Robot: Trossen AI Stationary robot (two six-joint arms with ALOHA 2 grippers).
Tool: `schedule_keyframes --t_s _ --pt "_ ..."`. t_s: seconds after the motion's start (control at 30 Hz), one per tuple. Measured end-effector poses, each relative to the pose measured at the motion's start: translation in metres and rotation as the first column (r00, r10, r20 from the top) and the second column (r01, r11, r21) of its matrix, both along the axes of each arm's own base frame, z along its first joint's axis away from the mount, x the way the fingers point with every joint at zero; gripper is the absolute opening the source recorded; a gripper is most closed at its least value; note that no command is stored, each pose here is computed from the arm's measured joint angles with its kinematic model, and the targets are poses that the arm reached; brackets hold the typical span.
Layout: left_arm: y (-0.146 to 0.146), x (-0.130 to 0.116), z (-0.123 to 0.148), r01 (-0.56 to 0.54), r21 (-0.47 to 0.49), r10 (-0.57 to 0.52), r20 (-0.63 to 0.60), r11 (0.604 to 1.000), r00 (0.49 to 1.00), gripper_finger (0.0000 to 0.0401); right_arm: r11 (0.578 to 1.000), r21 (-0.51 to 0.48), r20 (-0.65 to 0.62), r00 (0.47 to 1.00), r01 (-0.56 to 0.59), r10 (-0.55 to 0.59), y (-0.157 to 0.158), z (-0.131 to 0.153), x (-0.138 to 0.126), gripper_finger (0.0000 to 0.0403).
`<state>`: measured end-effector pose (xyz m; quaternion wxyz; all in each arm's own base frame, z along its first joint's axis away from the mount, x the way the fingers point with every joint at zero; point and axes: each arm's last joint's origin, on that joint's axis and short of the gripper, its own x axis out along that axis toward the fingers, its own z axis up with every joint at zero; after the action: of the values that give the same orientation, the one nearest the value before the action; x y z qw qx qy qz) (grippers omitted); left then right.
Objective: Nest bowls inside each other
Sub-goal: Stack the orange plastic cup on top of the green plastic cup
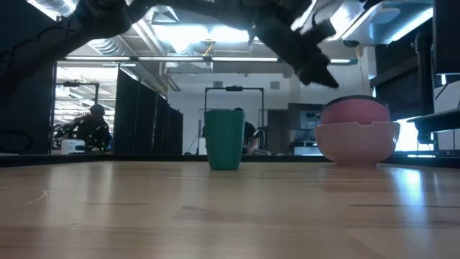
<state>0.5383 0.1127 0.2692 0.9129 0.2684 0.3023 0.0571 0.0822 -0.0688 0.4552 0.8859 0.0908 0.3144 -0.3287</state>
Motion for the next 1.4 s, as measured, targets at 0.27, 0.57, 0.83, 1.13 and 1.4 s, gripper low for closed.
schedule_keyframes --t_s 0.27,0.57,0.83,1.13,1.4 --pt "-0.002 -0.02 0.039 -0.178 -0.112 0.185 0.056 0.978 0.981 0.0056 1.0 0.0 0.0 1.0 0.0 0.0 0.0 0.0 0.0 0.0175" --pt "-0.002 -0.049 0.061 -0.349 -0.316 0.356 -0.035 0.882 0.934 0.0056 1.0 0.0 0.001 1.0 0.0 0.0 0.0 0.0 0.0 0.0175" --pt "-0.016 -0.077 0.065 -0.455 -0.327 0.385 -0.257 0.828 0.886 0.0056 1.0 0.0 0.001 1.0 0.0 0.0 0.0 0.0 0.0 0.0175" --pt "-0.029 -0.11 0.107 -0.334 -0.321 0.255 -0.263 0.886 0.931 0.0056 1.0 -0.001 0.001 1.0 0.0 0.0 0.0 0.0 0.0 0.0175" --pt "-0.038 -0.15 0.151 -0.214 -0.299 0.154 -0.213 0.93 0.965 0.0057 1.0 -0.001 0.001 1.0 0.0 0.0 0.0 0.0 0.0 0.0175"
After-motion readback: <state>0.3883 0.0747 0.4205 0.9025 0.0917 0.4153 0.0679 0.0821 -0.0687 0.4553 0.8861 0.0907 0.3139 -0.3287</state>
